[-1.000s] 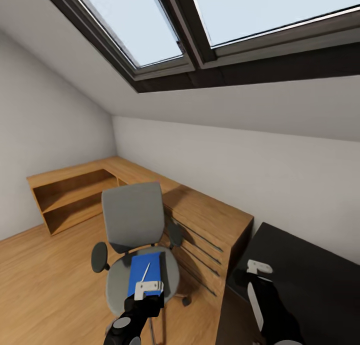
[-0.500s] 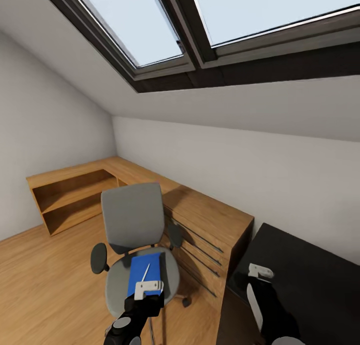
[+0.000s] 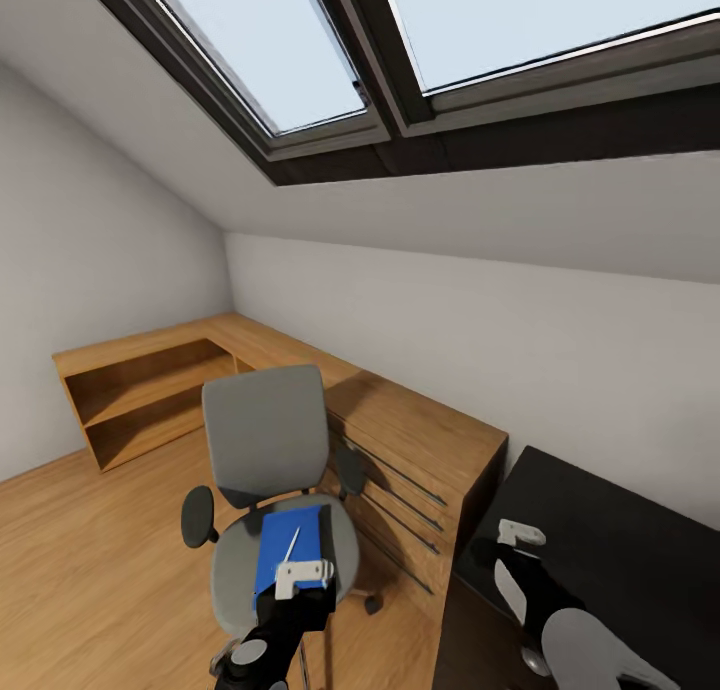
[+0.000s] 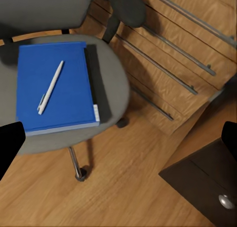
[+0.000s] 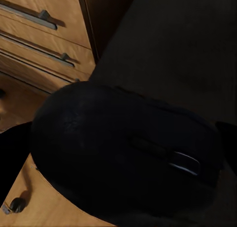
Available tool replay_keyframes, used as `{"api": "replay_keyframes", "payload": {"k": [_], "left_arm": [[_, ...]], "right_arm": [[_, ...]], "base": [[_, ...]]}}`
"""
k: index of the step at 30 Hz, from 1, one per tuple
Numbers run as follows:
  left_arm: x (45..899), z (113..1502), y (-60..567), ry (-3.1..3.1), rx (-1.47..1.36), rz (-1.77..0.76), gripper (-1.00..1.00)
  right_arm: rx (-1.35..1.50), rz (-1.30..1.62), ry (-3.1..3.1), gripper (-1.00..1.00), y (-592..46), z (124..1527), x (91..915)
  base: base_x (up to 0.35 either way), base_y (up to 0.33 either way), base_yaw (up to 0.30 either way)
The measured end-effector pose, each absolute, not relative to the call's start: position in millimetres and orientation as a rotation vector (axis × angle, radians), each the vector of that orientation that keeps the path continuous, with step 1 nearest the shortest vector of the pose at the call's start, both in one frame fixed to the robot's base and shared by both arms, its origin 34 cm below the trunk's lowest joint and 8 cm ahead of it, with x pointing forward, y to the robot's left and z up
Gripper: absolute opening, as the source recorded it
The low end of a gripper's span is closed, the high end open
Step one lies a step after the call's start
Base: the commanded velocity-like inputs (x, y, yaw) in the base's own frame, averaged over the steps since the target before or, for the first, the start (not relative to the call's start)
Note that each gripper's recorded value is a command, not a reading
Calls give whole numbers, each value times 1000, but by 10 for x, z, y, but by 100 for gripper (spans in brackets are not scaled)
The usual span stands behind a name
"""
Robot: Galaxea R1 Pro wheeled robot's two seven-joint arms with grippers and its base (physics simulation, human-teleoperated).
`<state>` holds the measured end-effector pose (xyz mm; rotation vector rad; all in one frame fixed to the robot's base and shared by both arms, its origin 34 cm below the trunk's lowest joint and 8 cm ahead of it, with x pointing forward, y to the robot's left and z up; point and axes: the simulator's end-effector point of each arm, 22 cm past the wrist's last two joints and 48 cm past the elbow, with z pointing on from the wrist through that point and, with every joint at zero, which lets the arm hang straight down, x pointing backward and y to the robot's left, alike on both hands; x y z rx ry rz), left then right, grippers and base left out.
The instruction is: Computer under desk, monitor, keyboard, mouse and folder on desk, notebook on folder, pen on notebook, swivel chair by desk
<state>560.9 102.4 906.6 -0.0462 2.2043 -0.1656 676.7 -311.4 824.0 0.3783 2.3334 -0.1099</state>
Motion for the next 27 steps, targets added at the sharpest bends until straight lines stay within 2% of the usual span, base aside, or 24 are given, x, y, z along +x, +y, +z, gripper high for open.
{"api": "replay_keyframes", "payload": {"k": [6,27], "left_arm": [[5685,9411,899,2129,-41,-221,100],[5770,9329,942,2110,-65,-206,100]], "right_arm": [[421,-182,2318,-100,-3328,8214,6744],[491,-184,2336,-100,-3333,7977,6735]], "base": [[0,0,0],[0,0,0]]}}
